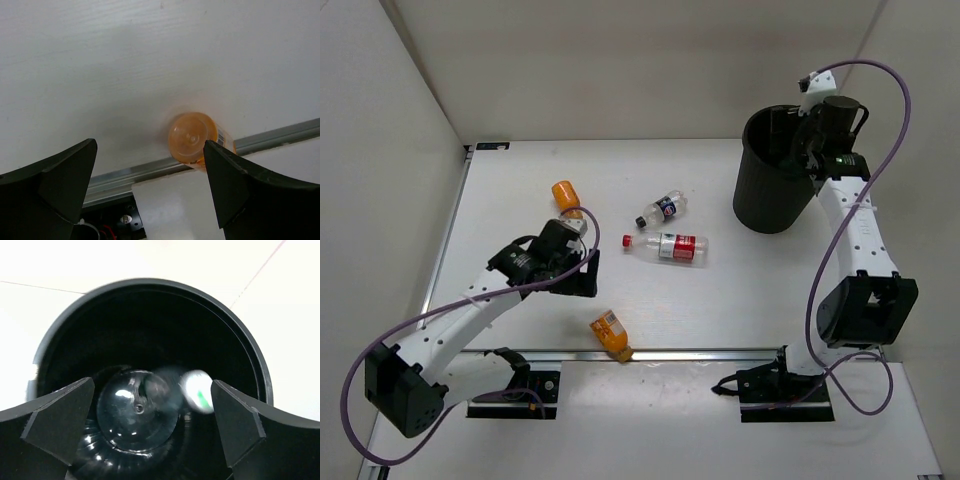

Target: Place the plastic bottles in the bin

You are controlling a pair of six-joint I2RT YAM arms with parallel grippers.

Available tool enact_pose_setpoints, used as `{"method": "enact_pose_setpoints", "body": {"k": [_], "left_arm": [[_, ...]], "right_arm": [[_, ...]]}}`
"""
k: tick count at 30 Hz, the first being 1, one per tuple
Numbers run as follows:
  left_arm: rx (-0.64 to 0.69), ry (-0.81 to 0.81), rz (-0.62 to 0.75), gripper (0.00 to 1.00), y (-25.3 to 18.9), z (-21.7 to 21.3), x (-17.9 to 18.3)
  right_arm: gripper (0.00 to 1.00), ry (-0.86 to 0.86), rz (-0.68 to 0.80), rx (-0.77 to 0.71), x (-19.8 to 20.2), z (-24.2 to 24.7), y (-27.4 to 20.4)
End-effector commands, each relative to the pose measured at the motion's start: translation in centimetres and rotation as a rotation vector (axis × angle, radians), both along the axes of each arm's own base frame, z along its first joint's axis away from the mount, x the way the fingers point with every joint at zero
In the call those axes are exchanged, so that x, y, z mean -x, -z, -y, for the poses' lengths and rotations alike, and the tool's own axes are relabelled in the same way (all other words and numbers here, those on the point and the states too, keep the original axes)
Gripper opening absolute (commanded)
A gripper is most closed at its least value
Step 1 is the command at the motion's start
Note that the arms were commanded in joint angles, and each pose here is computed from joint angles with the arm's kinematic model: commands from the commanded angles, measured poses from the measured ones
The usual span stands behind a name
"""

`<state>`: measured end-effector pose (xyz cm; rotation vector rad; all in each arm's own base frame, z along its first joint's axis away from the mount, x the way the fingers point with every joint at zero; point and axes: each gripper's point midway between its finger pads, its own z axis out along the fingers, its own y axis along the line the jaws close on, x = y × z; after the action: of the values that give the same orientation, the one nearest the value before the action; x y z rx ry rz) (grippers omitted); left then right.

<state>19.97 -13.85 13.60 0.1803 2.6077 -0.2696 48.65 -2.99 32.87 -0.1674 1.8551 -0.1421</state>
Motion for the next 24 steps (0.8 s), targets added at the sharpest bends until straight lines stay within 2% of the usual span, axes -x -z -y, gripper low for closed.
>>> {"method": "enact_pose_setpoints", "body": {"k": [1, 5, 7, 9, 11, 13, 16, 20, 21, 24], "left_arm": [[-0.038, 0.037, -0.023, 0.98, 0.1, 0.2, 0.6], [0.034, -0.019, 0.034, 0.99, -0.9, 0.1, -0.6], [0.063, -0.075, 0.072, 0.98, -1.6, -0.4, -1.6], [0.066, -0.138, 0.114, 0.99, -2.6, -1.4, -2.4], [0.064, -0.253, 0.148, 0.98, -3.5, -3.2, -3.4], [0.061, -0.341, 0.176, 0.99, -4.2, -4.7, -4.3], [0.064, -0.413, 0.235, 0.99, -5.9, -6.6, -5.1], [-0.036, -0.532, 0.295, 0.99, -8.0, -10.4, -6.2], [-0.066, -0.567, 0.299, 0.98, -8.2, -11.2, -6.3], [-0.094, -0.621, 0.293, 0.98, -7.9, -12.4, -6.9]], "right_arm": [[1.0, -0.043, 0.098, 0.034, 1.5, -1.8, -5.3], [0.99, -0.253, 0.052, 0.148, 4.8, -9.4, -4.6], [1.0, -0.403, -0.008, 0.19, 7.6, -15.5, -1.8], [0.99, -0.547, -0.07, 0.159, 11.0, -20.7, 1.0], [0.99, -0.744, -0.16, 0.109, 16.0, -26.7, 4.3], [0.99, -0.861, -0.241, 0.063, 19.9, -30.4, 7.0], [0.99, -1.051, -0.376, -0.005, 25.6, -35.1, 11.0], [0.99, -1.21, -0.471, 0.149, 31.7, -38.3, 15.9], [1.0, -1.211, -0.482, 0.182, 32.1, -38.6, 16.9], [0.99, -1.281, -0.521, 0.149, 34.2, -40.6, 18.6]]}}
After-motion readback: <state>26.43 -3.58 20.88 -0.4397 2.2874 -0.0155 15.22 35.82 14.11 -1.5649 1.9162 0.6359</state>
